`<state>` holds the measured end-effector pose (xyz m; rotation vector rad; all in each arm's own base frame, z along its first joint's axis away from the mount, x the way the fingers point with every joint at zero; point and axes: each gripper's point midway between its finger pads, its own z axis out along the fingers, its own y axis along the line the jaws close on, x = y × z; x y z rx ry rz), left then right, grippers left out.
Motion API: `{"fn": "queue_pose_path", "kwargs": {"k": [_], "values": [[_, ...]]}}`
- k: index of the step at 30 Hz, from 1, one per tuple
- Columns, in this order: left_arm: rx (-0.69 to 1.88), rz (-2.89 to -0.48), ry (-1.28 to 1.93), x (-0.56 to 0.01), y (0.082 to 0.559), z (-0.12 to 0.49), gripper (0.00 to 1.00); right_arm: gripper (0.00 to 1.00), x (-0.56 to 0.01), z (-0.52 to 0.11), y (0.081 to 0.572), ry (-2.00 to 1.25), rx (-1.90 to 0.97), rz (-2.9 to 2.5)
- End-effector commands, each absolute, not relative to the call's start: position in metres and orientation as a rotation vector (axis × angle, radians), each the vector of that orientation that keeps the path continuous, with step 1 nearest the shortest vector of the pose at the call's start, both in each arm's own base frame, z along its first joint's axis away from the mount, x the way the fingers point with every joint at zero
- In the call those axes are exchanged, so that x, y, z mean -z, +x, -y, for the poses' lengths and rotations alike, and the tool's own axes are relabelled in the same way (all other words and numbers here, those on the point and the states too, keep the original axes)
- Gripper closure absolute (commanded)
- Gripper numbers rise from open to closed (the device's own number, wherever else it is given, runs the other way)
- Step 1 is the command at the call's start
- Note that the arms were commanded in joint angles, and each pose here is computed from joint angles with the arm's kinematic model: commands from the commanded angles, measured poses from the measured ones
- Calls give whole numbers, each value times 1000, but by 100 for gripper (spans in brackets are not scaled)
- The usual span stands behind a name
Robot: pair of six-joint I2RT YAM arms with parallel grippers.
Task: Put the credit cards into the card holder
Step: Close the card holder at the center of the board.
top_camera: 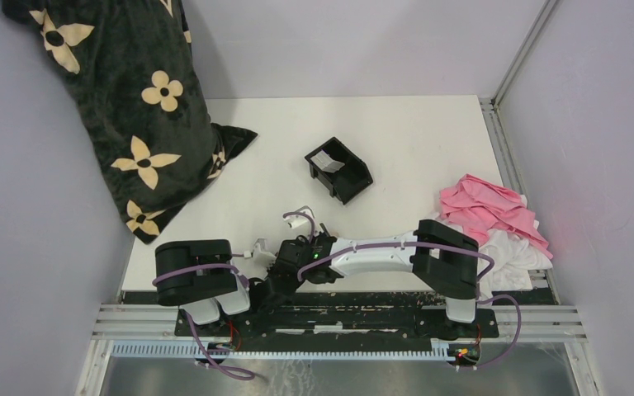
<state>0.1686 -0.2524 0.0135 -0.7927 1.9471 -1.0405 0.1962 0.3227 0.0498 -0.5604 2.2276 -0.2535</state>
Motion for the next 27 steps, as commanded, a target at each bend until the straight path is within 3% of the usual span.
{"fn": "queue_pose_path", "kwargs": {"k": [1,12,20,27], "values": [[930,-2006,-752,7,164,236,97,63,-57,-329,204,-530,276,-2196],[927,-2009,-755,9,164,235,97,66,-49,-322,209,-518,315,-2202],[929,-2010,-758,10,164,235,97,79,-46,-320,208,-518,318,-2213],[933,-2009,-759,11,163,236,97,81,-48,-321,207,-515,295,-2219]]}}
